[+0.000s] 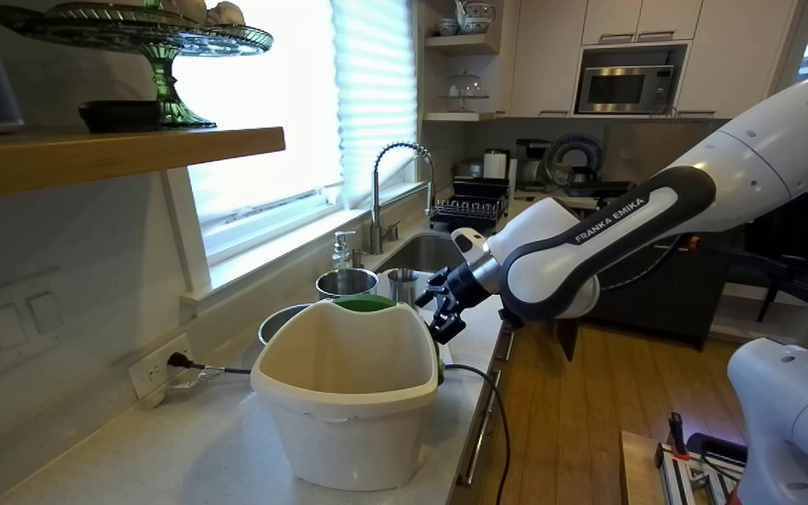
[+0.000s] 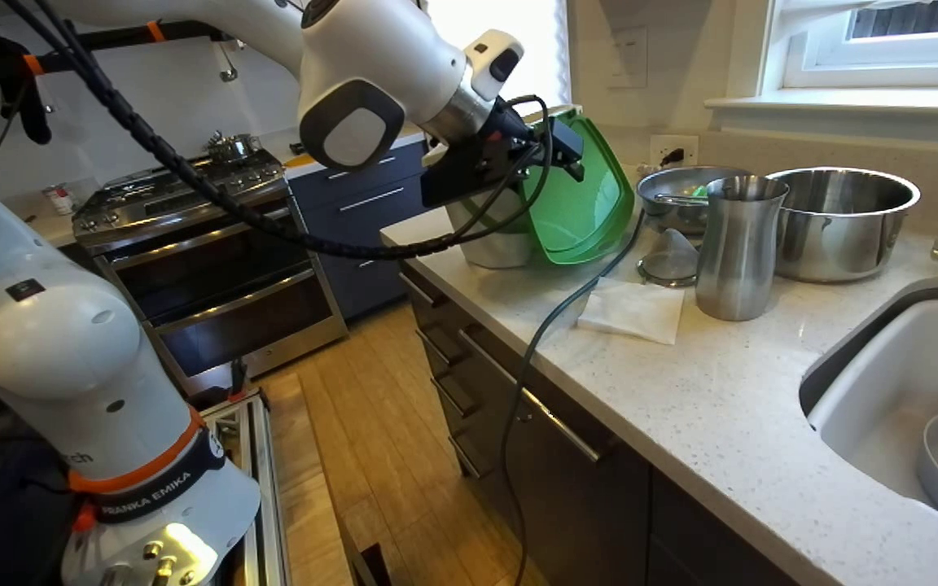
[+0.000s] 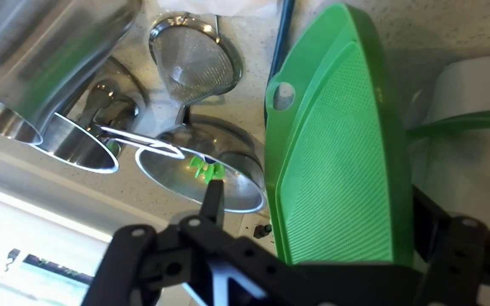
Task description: Close the bin
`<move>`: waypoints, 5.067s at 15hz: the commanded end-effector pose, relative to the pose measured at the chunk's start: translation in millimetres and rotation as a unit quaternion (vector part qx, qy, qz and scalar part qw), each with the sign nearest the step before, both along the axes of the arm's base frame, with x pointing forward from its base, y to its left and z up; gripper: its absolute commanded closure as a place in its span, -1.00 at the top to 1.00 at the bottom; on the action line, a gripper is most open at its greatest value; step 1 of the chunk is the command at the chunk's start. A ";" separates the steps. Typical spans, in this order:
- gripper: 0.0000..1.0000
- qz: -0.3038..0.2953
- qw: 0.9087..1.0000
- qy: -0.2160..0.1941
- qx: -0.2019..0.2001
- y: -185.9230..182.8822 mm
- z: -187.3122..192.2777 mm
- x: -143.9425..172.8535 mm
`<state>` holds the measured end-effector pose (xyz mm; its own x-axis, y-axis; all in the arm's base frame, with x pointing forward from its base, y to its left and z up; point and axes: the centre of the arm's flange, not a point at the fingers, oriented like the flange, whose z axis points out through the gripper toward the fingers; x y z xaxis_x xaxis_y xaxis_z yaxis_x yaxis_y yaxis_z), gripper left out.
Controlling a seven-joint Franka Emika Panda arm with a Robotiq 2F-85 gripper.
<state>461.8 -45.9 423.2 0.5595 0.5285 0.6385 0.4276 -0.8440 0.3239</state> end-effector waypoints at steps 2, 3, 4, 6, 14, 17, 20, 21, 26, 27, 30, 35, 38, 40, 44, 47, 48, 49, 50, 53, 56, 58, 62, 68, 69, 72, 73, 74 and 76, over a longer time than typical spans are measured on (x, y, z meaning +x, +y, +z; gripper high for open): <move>1.00 -0.001 1.000 -0.018 -0.014 -3.8 5.0 3.6; 1.00 0.000 1.000 -0.019 -0.019 -3.6 7.0 3.8; 1.00 -0.005 1.000 -0.015 -0.019 -3.8 7.2 4.0; 1.00 -0.015 1.000 0.008 -0.012 -8.4 0.1 3.6; -0.34 -0.028 0.999 0.028 -0.015 -13.1 -14.7 3.9; -0.78 -0.024 0.999 0.036 -0.002 -4.2 -13.3 3.2; -0.93 -0.016 0.999 0.041 -0.007 2.5 -12.5 1.9; -0.93 -0.015 0.999 0.039 -0.013 4.7 -11.5 1.0; -0.93 -0.017 0.999 0.043 -0.014 17.9 -3.7 -6.2; -0.93 -0.013 0.999 0.048 -0.008 19.6 -4.9 -6.4; -0.93 0.007 0.998 0.056 -0.005 26.4 -3.4 -7.9; -0.93 0.046 0.996 0.050 -0.053 42.9 12.1 -18.0; -0.93 0.071 0.992 0.027 -0.104 46.1 19.2 -22.9; -0.93 0.088 0.987 0.017 -0.132 48.7 28.1 -26.2; -0.93 0.111 0.978 0.001 -0.176 53.9 42.4 -32.8; -0.93 0.130 0.969 -0.011 -0.209 58.0 49.1 -37.9; -0.93 0.138 0.965 -0.016 -0.221 59.4 51.6 -38.8; -0.93 0.143 0.961 -0.022 -0.234 60.5 54.4 -39.9; -0.93 0.149 0.958 -0.022 -0.242 61.8 55.9 -41.3; -0.24 0.154 0.955 -0.024 -0.253 60.6 56.9 -42.2; 0.08 0.145 0.964 0.003 -0.224 48.5 51.5 -42.7; 0.39 0.136 0.970 0.041 -0.196 41.2 40.4 -46.5; 0.97 0.113 0.982 0.096 -0.115 31.0 20.2 -45.2; 0.99 0.085 0.991 0.100 -0.006 33.1 -0.2 -35.1; 1.00 0.084 0.992 0.099 0.005 32.9 -3.6 -32.5; 1.00 0.080 0.993 0.084 0.032 36.1 -10.1 -23.5; 1.00 0.079 0.993 0.078 0.041 37.6 -12.9 -20.1; 1.00 0.080 0.993 0.072 0.045 39.7 -15.4 -16.3; 1.00 0.080 0.994 0.064 0.043 42.6 -22.1 -10.7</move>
<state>433.4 -4.2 420.8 0.5705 0.5691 0.5922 0.5893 -0.7859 0.1875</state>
